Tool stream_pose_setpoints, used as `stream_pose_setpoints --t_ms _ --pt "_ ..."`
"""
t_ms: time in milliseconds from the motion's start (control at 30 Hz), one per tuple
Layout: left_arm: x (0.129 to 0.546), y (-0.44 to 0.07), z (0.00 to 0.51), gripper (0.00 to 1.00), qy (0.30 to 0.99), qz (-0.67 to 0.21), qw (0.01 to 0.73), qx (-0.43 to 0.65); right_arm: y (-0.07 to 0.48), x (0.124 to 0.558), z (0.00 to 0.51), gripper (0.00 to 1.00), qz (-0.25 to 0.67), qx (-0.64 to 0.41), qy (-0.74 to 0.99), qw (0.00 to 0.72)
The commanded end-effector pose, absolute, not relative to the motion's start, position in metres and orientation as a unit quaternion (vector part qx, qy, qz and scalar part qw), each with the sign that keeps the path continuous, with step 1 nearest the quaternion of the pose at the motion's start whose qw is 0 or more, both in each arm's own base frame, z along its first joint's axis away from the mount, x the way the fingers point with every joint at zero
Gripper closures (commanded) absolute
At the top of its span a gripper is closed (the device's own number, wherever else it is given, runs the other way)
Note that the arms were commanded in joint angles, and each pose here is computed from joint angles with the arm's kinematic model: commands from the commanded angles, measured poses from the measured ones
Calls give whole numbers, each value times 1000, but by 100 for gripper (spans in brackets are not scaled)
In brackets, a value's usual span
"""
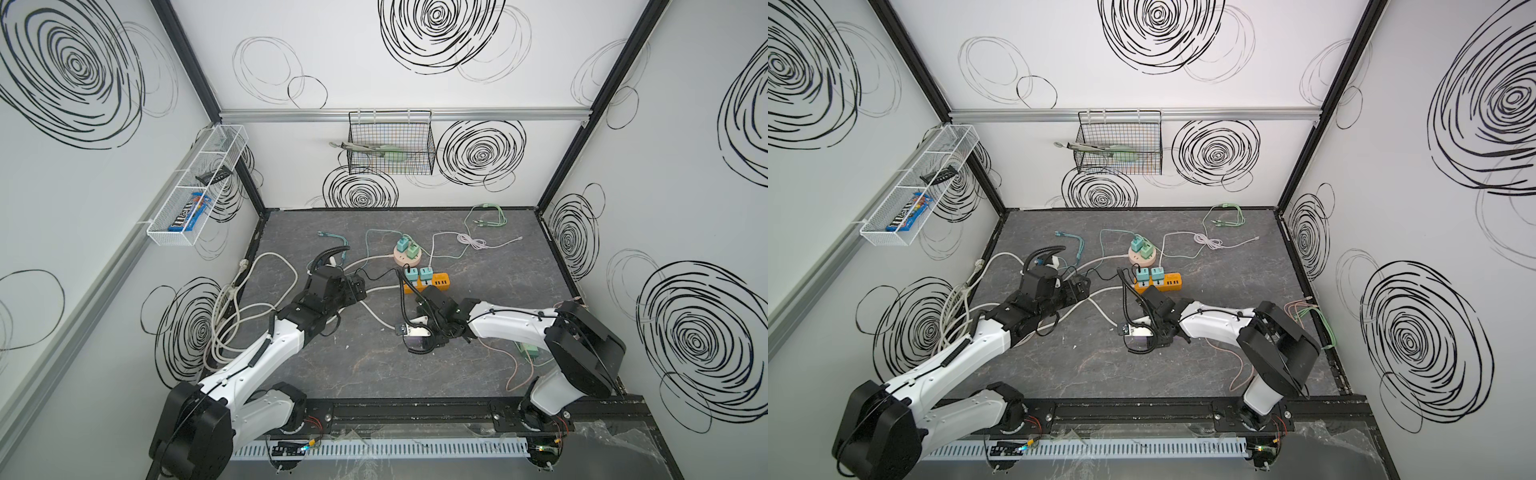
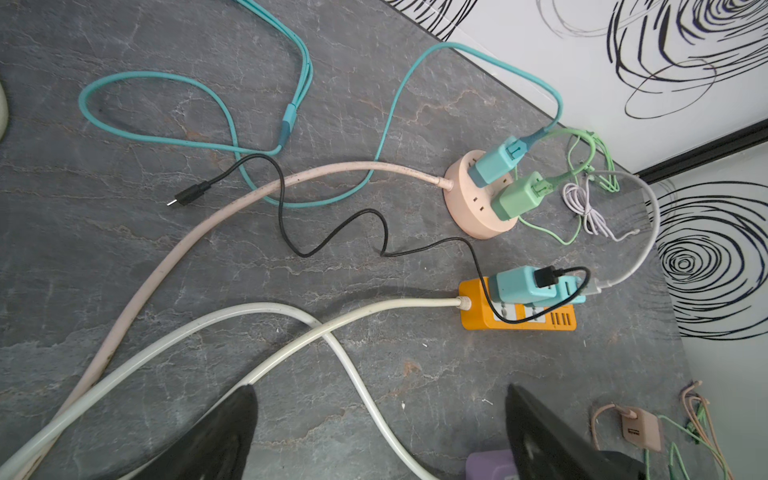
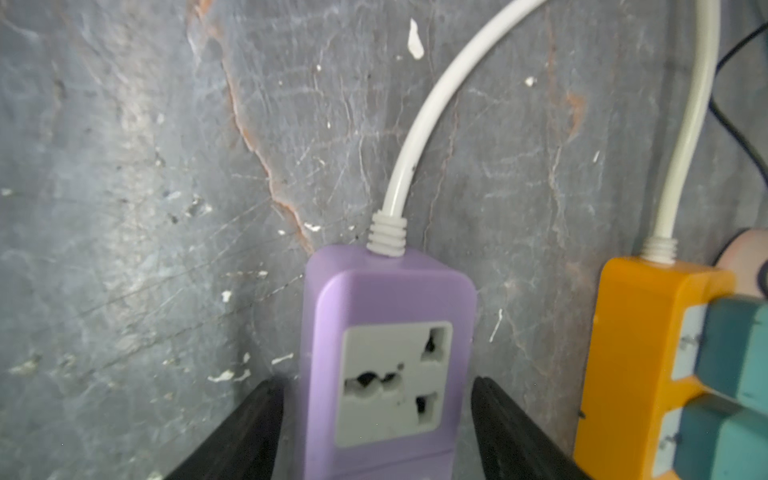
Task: Insert the plug
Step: 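Lower the purple strip onto the table with the right gripper and open it, then move the right gripper to the pink charger and grasp it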
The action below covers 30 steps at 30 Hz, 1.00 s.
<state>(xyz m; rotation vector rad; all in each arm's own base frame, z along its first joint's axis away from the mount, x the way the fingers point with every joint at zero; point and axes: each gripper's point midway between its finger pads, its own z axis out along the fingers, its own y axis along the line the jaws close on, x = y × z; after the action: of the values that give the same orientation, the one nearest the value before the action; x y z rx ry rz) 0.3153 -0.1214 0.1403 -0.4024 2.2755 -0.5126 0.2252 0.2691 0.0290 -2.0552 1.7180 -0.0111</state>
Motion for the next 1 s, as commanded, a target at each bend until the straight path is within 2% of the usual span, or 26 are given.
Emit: stream_pose_setpoints --t_ms 0,33,233,400,467,600,700,800,967 --pt "328 -127 160 4 875 -216 407 -146 271 218 41 11 12 -735 629 253" --pt "328 -129 160 4 875 -217 408 -143 271 217 44 1 15 -731 631 261" --pt "329 -140 167 4 872 -225 415 -127 264 216 58 3 9 -697 655 292" --pt "335 -154 176 4 866 -225 434 -106 253 231 108 3 -5 -609 694 382" --pt "338 -162 179 4 864 -225 439 -96 248 237 137 3 5 -551 709 440" --pt "343 -179 187 4 863 -220 449 -70 206 264 193 3 39 -317 775 546" --pt "344 -189 189 4 864 -213 454 -53 162 284 199 3 107 -153 830 525" --pt "343 -193 187 4 866 -212 452 -41 119 296 184 3 135 -33 864 484" --pt "342 -192 183 4 868 -206 450 -39 71 303 155 3 153 103 889 419"
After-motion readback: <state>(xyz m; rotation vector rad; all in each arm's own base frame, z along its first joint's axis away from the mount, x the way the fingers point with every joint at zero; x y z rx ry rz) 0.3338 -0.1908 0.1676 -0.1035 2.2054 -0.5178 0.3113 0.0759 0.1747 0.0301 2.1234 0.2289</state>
